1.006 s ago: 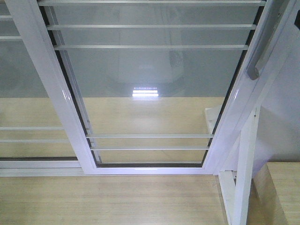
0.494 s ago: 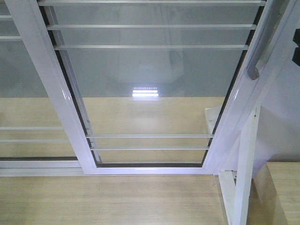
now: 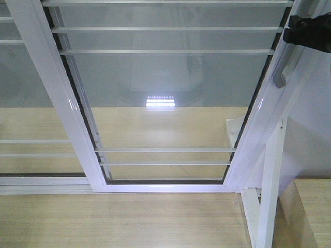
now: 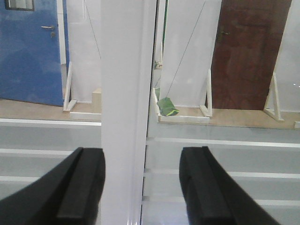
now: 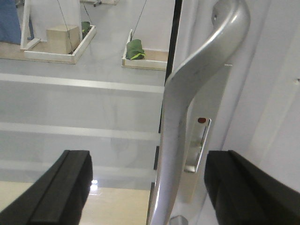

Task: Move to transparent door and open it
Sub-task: 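Close the right gripper around the silver vertical handle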

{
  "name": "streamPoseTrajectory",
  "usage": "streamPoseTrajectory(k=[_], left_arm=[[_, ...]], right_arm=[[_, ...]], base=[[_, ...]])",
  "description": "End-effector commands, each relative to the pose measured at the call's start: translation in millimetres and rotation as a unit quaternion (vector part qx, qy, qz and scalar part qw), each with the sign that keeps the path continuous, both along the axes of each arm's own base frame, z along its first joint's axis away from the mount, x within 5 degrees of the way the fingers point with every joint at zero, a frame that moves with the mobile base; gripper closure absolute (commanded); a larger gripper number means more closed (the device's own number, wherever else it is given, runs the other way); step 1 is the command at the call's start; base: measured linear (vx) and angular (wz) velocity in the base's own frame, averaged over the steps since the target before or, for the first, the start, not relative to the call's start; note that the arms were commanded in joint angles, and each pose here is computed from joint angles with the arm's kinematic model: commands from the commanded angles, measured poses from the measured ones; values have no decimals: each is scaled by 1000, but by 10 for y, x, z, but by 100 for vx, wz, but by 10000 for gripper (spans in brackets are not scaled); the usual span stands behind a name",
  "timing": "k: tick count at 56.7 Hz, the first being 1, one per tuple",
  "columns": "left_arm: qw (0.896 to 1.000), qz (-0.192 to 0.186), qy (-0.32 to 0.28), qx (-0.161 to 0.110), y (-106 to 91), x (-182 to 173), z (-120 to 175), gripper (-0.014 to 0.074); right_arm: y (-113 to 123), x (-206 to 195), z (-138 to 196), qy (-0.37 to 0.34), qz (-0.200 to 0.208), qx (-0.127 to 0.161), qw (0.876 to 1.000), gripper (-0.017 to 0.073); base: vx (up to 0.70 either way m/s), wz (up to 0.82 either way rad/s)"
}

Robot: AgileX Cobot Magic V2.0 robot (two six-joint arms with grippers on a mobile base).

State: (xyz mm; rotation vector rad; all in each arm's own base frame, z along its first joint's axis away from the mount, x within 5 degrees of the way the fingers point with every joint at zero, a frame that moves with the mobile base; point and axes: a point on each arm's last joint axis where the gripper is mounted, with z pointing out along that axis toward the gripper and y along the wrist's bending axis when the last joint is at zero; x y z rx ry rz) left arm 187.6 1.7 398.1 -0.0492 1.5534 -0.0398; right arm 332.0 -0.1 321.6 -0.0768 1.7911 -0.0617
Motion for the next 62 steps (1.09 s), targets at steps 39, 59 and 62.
streamPoseTrajectory(k=[39,59,62], left_arm=[[998,5,-60,-6,5,-45,211,107],[998,4,-59,-6,4,-44,209,107],[998,4,-59,-6,4,-44,209,107]], right_arm=[[-342,696,27,-62,-48,12,997,53],[-338,810,-35,-81,-45,26,995,144],[-340,832,-72,-80,-45,29,995,181]], base=[[0,0],[0,0],[0,0]])
